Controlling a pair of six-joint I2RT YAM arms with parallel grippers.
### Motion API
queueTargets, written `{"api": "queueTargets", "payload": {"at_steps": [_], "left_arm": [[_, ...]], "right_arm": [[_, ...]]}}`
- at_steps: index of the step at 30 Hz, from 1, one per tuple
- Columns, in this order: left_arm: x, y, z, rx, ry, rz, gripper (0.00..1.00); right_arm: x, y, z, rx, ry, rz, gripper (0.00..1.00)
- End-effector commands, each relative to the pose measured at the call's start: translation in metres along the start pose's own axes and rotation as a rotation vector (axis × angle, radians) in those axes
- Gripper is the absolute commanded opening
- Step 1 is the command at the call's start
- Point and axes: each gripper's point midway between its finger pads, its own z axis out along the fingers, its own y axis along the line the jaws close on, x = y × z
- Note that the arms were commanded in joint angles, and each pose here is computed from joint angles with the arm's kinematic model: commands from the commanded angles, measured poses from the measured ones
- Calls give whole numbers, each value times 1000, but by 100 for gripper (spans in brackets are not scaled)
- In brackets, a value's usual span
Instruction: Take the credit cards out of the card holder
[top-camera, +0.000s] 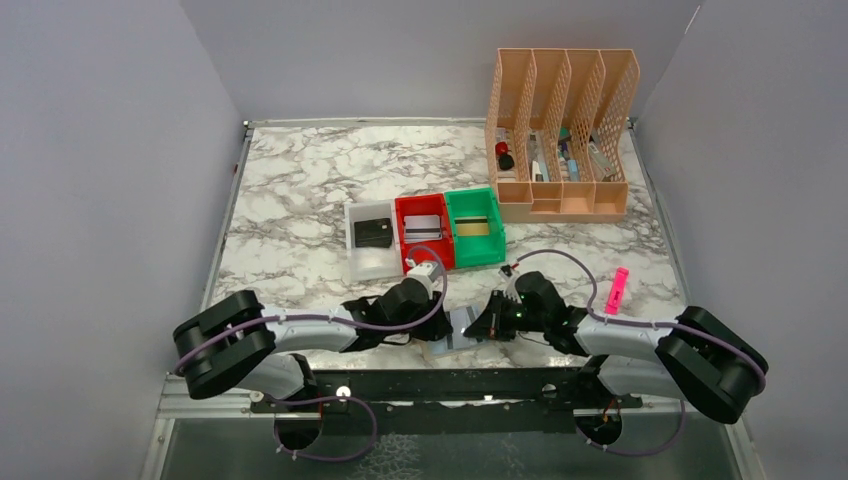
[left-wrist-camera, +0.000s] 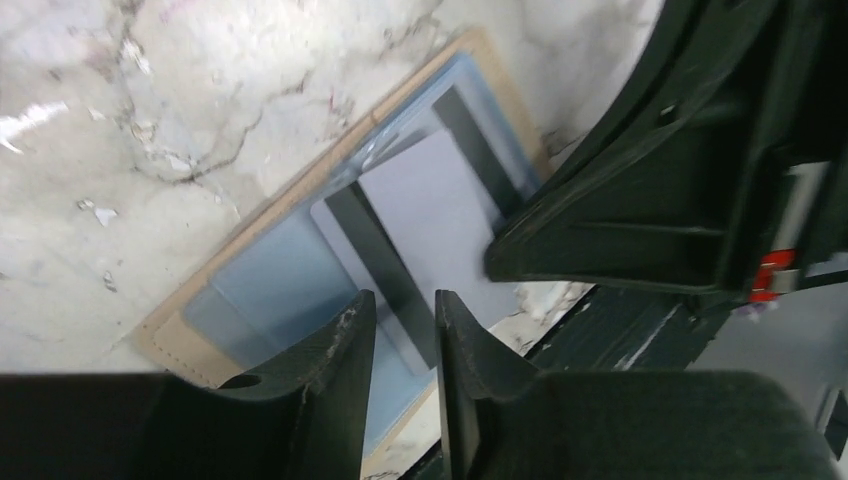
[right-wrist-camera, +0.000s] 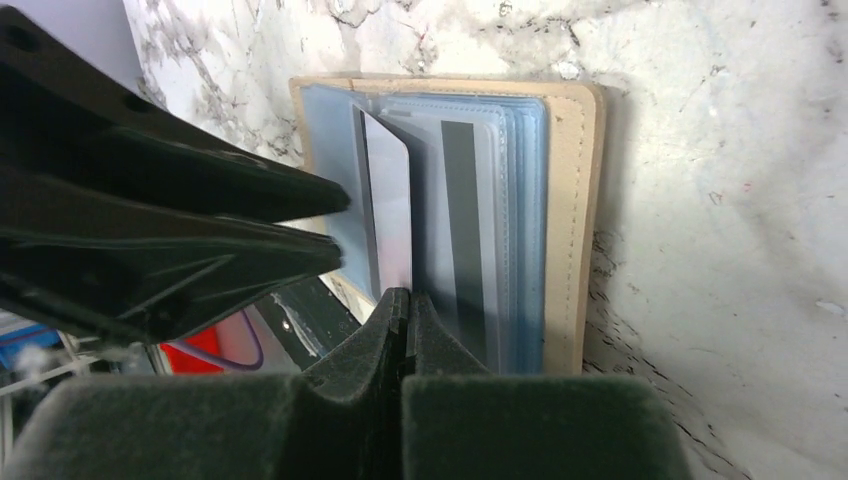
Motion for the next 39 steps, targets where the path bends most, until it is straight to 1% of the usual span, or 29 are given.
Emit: {"api": "queueTargets", "payload": {"at_steps": [1, 5, 7, 11, 13, 14, 23, 27, 28, 29, 30, 34, 35, 37, 39], "left_arm": [[16, -9, 9, 34, 52, -10, 29], [28, 2, 10, -8, 66, -17, 24], [34, 8, 11, -25, 82, -14, 22], [46, 19, 11, -56, 103, -19, 15], [53, 24, 11, -68, 114, -23, 14], [54, 26, 11, -75, 116, -25, 14], [62, 37, 6, -104, 107, -34, 12], [61, 38, 4, -104, 100, -35, 12], [61, 38, 4, -103, 96, -36, 12], [60, 38, 3, -103, 95, -38, 12], [60, 38, 3, -102, 93, -37, 12], [52, 37, -2, -103, 55, -44, 13], [48, 37, -4, -112, 39, -42, 15], [39, 38, -8, -141, 14, -32, 23], [32, 40, -12, -159, -9, -13, 28]], "right_arm": [[-5, -9, -1, 38, -37, 6, 2], [-4, -5, 0, 23, -25, 12, 3], [-2, -2, 0, 4, -17, 13, 5], [-1, 6, 0, -38, -3, 12, 14], [0, 9, 0, -57, -1, 22, 19], [0, 10, 1, -65, -2, 28, 20], [-4, 18, 10, -94, 13, 27, 20], [-4, 21, 13, -106, 28, 22, 19], [-4, 20, 14, -105, 29, 21, 15], [-3, 19, 14, -105, 33, 20, 6], [-2, 17, 15, -97, 38, 14, 2], [-4, 7, 13, -41, 19, 16, 1], [-4, 5, 11, -31, 10, 15, 1], [-5, 3, 9, -19, -1, 13, 1], [-4, 1, 8, -13, -1, 16, 1]]}}
